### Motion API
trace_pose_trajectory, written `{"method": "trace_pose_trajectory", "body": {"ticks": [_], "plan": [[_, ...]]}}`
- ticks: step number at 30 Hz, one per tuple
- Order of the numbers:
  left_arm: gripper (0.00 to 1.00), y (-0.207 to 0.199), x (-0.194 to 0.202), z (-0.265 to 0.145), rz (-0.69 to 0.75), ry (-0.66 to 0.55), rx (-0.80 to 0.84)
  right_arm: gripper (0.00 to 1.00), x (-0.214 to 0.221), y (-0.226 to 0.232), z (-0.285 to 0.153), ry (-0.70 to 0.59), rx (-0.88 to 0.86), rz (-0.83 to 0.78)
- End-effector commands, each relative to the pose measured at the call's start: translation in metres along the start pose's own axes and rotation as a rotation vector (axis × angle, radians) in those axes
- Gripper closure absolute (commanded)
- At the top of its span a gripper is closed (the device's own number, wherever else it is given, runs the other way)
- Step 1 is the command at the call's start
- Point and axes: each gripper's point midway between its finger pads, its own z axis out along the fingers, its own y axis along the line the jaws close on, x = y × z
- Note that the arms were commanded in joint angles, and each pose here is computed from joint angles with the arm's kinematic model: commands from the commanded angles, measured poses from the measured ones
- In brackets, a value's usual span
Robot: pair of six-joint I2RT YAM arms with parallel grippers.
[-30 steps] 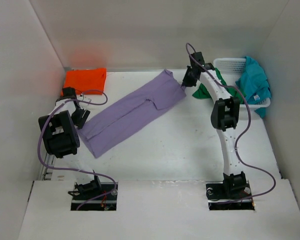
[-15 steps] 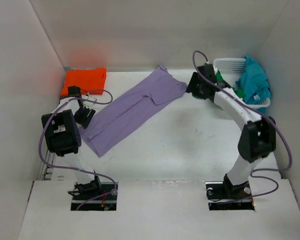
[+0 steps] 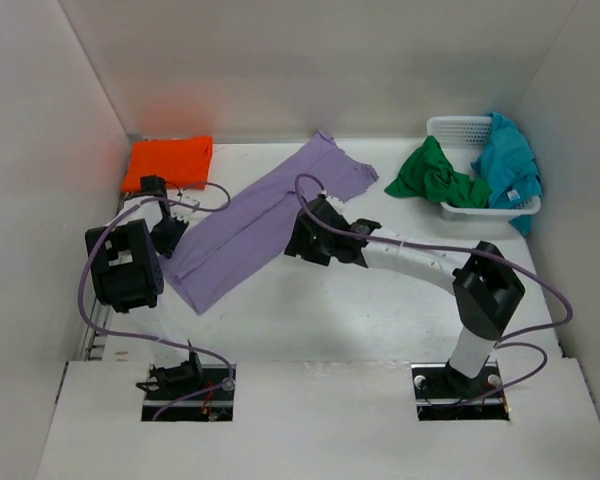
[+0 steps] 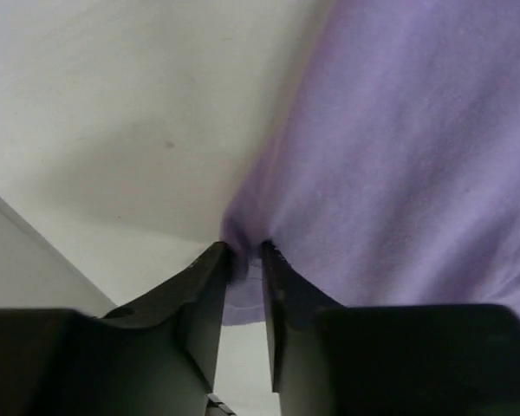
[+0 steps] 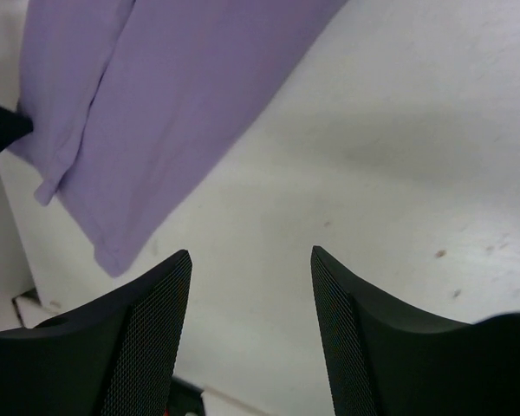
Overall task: Fold and stack the t-shirts
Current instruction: Rotate the tshirt 90 degrees
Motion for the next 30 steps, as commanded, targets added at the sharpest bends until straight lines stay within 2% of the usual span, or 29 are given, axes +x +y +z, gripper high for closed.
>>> {"method": "trace_pose_trajectory", "body": {"ticks": [1,3,8,15,19,23,27,30], "plan": [[0.81,-0.047,0.04,-0.005,-0.006,0.102,0.173,0.38,0.022,0.037,-0.009,-0.005,-0.084,0.081],[0.89,-0.065,0.048,-0.015,-0.014,0.085,0.228,0.38,0.043,0.041,-0.014,0.016,-0.086,0.073],[0.93,-0.093,0.068,-0.03,-0.015,0.064,0.283,0.38,0.098,0.05,-0.031,0.028,-0.081,0.115],[0.86,-0.129,0.091,-0.058,-0.032,0.014,0.338,0.39,0.167,0.09,-0.019,0.064,-0.09,0.14],[0.84,-0.137,0.102,-0.065,-0.035,-0.012,0.32,0.39,0.206,0.082,-0.007,0.122,-0.024,0.18],[0.83,-0.131,0.103,-0.068,-0.023,-0.037,0.293,0.39,0.217,0.063,0.0,0.13,0.03,0.233],[0.83,-0.126,0.104,-0.066,-0.031,-0.028,0.29,0.39,0.227,0.066,0.007,0.163,0.029,0.26],[0.76,-0.122,0.103,-0.069,-0.038,-0.041,0.278,0.42,0.233,0.076,0.016,0.193,0.006,0.273]]}}
